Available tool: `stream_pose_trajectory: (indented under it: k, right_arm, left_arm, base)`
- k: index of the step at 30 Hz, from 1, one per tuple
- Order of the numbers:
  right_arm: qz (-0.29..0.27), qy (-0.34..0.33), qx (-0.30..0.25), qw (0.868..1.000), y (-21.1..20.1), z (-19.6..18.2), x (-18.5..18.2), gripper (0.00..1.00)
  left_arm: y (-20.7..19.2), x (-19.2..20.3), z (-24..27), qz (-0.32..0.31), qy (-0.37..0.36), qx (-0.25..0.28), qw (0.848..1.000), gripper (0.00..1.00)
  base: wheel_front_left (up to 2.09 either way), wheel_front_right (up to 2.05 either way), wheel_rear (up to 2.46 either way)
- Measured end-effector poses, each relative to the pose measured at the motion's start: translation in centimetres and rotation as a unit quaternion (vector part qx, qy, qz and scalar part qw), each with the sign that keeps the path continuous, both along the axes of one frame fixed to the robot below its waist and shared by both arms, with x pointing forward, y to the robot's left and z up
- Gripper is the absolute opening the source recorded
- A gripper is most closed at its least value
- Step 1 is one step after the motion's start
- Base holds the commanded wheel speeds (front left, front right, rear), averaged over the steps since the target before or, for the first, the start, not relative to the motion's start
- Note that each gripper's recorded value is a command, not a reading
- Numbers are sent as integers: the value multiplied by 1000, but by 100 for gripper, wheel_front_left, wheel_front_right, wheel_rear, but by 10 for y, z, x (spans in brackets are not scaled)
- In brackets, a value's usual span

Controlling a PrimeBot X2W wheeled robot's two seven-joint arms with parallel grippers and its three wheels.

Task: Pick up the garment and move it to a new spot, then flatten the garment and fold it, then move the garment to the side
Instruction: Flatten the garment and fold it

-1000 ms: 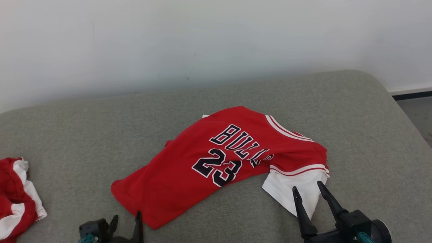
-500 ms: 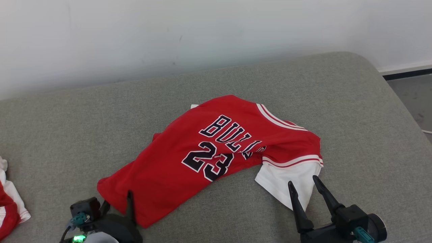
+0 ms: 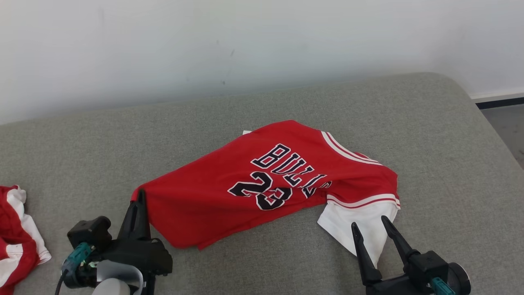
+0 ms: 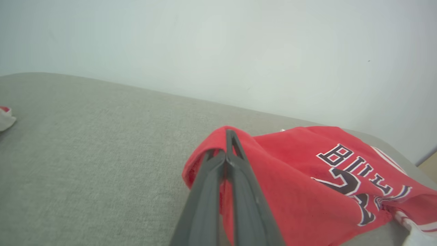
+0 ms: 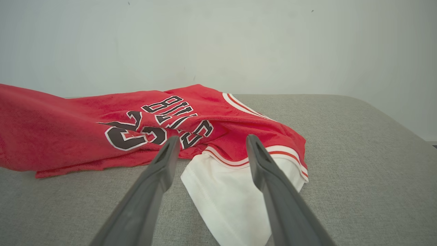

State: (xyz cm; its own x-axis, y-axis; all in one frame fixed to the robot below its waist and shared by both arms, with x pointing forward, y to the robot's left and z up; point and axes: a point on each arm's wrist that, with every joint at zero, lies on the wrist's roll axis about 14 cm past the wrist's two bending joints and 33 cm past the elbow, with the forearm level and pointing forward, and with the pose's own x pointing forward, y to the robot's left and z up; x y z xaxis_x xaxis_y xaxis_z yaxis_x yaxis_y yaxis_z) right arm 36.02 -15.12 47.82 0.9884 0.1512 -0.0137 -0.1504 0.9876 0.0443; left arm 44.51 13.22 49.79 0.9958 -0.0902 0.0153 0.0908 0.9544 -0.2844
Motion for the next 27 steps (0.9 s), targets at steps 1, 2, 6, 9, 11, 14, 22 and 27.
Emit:
stream_pose_trajectory:
  k: [1,2,6,9,11,14,22,27]
  right_arm:
    - [1,0,0,1000,1,0,0,100]
    - [1,0,1,1000,1,0,-1,100]
    - [1,-2,1,1000,1,1,-3,100]
    - [-1,-1,1,1000,0,0,-5,100]
    - [-2,0,2,1000,-1,-1,-5,100]
    - [-4,4,2,1000,-2,-3,-5,100]
    - [6,6,3,1000,5,-4,-1,100]
    - [12,10,1,1000,8,-6,8,100]
  left_arm:
    - [-1,-1,8,-3,-14,-2,1000,0]
    - [-3,-2,18,-6,-30,-6,999,0]
    - [-19,-10,61,-34,-84,-32,995,0]
    - [-33,-23,90,-56,-110,-44,991,0]
    - [-40,-33,105,-68,-121,-49,989,0]
    - [-51,-44,128,-88,-137,-56,985,0]
    - [-58,-16,135,-110,-136,-8,985,0]
    - [-46,39,118,-100,-115,57,987,0]
  base:
    - [0,0,0]
    - [0,0,0]
    - [0,0,0]
    - [0,0,0]
    - [0,0,0]
    - [0,0,0]
    - [0,0,0]
    - [0,0,0]
